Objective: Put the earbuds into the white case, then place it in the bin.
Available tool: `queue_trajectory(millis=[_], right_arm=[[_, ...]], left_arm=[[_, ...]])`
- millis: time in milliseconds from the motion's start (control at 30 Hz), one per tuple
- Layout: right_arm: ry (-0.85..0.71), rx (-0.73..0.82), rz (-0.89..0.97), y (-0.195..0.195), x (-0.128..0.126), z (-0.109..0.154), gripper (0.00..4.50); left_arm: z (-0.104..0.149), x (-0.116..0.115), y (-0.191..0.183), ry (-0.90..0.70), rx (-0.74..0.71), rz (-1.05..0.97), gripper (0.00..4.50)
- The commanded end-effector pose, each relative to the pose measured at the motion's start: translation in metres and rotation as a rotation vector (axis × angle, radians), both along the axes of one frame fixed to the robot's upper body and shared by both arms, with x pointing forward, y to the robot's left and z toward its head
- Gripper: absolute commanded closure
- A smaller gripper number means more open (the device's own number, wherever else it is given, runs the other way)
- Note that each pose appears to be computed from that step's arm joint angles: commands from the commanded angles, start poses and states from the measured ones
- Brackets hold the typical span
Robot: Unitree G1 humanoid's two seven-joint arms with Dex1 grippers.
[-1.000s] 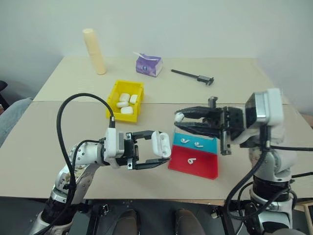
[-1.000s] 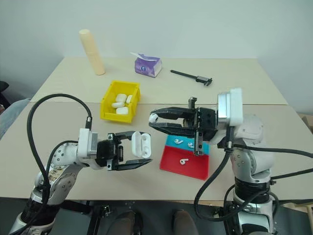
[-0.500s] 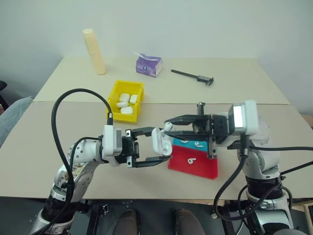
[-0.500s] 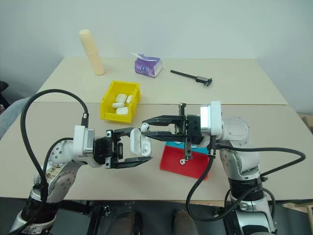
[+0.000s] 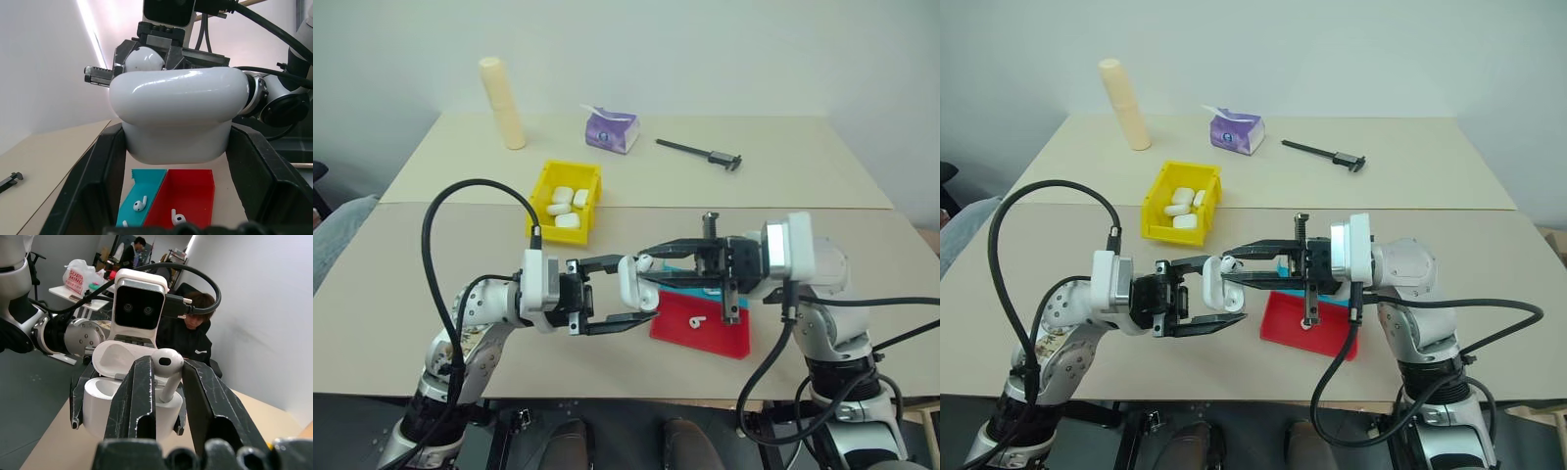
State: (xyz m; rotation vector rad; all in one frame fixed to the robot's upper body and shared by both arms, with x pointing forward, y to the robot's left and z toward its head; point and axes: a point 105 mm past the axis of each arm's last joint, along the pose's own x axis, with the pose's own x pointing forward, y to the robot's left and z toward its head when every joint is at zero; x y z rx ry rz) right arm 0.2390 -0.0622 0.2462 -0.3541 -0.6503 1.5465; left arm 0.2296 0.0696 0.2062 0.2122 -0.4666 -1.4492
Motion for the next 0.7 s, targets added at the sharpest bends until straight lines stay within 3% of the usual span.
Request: queue_trajectory(millis=[33,67,300,567,700], right_arm=[[-0.024,-0.013,-0.009,0.001,0.000,-0.001,3.87],[-0.032,-0.015,-0.016,0.001,0.001,-0.002,3.87],[-0.072,-0.039,-0.022,0.000,0.002,-0.007,1.56],[-0.066,-0.094,-0.029,-0.012,0.002,-0.006,1.56],[0.013,-0.340,-0.162,-0.034,0.025,-0.007,1.56]], left_arm=[[0.014,-0.005,-0.001,-0.062,-0.040,-0.020,1.74],[0.014,-0.005,-0.001,-0.063,-0.041,-0.020,1.74],[0.014,-0.004,-0.001,-0.067,-0.045,-0.014,1.74],[0.002,0.005,0.008,-0.057,-0.002,0.053,1.74],[-0.017,0.013,0.028,-0.052,0.087,0.125,1.74]])
